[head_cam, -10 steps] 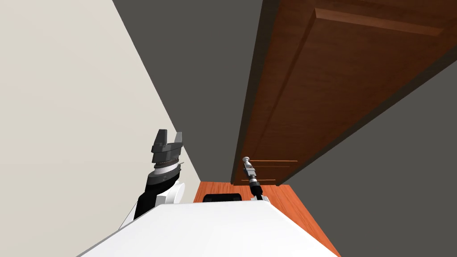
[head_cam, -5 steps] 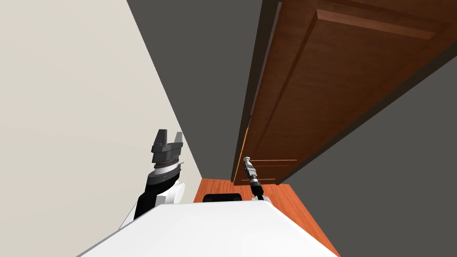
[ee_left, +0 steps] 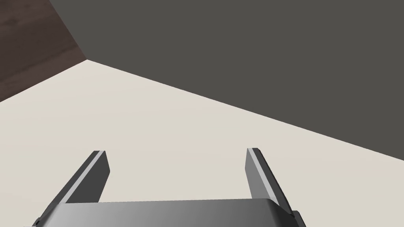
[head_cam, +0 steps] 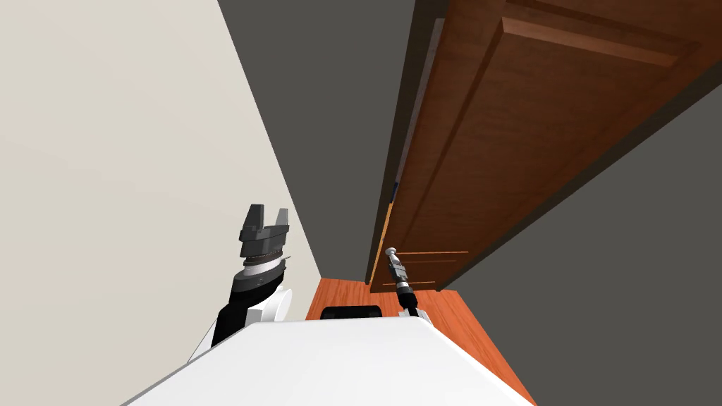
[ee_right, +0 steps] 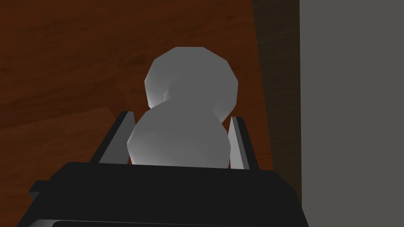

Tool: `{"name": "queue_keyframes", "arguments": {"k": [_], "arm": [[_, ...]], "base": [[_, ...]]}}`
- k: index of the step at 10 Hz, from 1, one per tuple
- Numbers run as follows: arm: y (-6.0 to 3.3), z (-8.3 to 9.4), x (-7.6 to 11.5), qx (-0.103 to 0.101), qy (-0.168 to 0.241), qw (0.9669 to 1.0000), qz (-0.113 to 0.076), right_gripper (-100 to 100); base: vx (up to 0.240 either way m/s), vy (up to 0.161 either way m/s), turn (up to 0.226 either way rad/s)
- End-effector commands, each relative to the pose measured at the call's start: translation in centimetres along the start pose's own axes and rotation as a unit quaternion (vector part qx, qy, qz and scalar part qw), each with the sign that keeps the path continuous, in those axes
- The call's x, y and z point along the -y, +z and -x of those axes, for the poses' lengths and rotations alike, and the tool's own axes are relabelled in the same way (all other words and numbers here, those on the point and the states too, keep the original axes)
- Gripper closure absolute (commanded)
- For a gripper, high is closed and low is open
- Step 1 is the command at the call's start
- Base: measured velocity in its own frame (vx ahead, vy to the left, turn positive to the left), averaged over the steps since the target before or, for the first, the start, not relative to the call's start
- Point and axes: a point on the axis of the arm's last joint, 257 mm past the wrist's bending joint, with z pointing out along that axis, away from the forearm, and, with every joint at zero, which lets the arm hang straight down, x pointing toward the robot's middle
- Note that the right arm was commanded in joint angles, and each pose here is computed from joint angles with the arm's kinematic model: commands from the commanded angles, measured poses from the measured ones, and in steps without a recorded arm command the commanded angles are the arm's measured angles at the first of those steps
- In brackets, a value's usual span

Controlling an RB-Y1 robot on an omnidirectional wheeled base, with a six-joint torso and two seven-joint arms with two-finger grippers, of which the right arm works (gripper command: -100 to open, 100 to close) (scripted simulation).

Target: Pull the door open

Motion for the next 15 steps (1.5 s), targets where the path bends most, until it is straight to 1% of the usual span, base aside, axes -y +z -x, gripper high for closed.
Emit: {"name": "queue_keyframes", "arguments": {"k": [1, 3, 4, 6, 7, 8, 9, 10, 11, 12, 13, 14, 15], "arm": [[0.03, 0.3, 0.5, 0.004, 0.017, 0.9999, -0.003, 100], [0.07, 0.6, 1.1, 0.007, 0.053, 0.9985, -0.007, 100], [0.07, 0.6, 1.1, 0.007, 0.060, 0.9982, -0.007, 100], [0.11, 0.9, 1.7, 0.011, 0.095, 0.9953, -0.011, 100], [0.11, 0.9, 1.7, 0.011, 0.103, 0.9946, -0.011, 100], [0.13, 1.0, 2.0, 0.013, 0.123, 0.9923, -0.013, 100], [0.13, 1.0, 2.0, 0.013, 0.125, 0.9920, -0.013, 100], [0.15, 1.1, 2.3, 0.016, 0.148, 0.9887, -0.015, 100], [0.17, 1.3, 2.6, 0.018, 0.164, 0.9862, -0.018, 100], [0.17, 1.3, 2.6, 0.018, 0.172, 0.9848, -0.018, 100], [0.19, 1.4, 2.9, 0.021, 0.191, 0.9811, -0.020, 100], [0.19, 1.4, 2.9, 0.021, 0.195, 0.9805, -0.020, 100], [0.21, 1.6, 3.2, 0.024, 0.216, 0.9758, -0.022, 100]], "base": [[-0.059, -0.002, 0.019], [-0.070, -0.001, 0.054], [-0.062, -0.012, 0.025], [-0.068, -0.004, 0.056], [-0.055, -0.007, 0.020], [-0.057, -0.002, 0.046], [-0.046, -0.008, 0.021], [-0.048, -0.009, 0.055], [-0.070, -0.012, 0.093], [-0.056, -0.014, 0.034], [-0.066, -0.014, 0.057], [-0.048, -0.009, 0.028], [-0.048, -0.003, 0.050]]}}
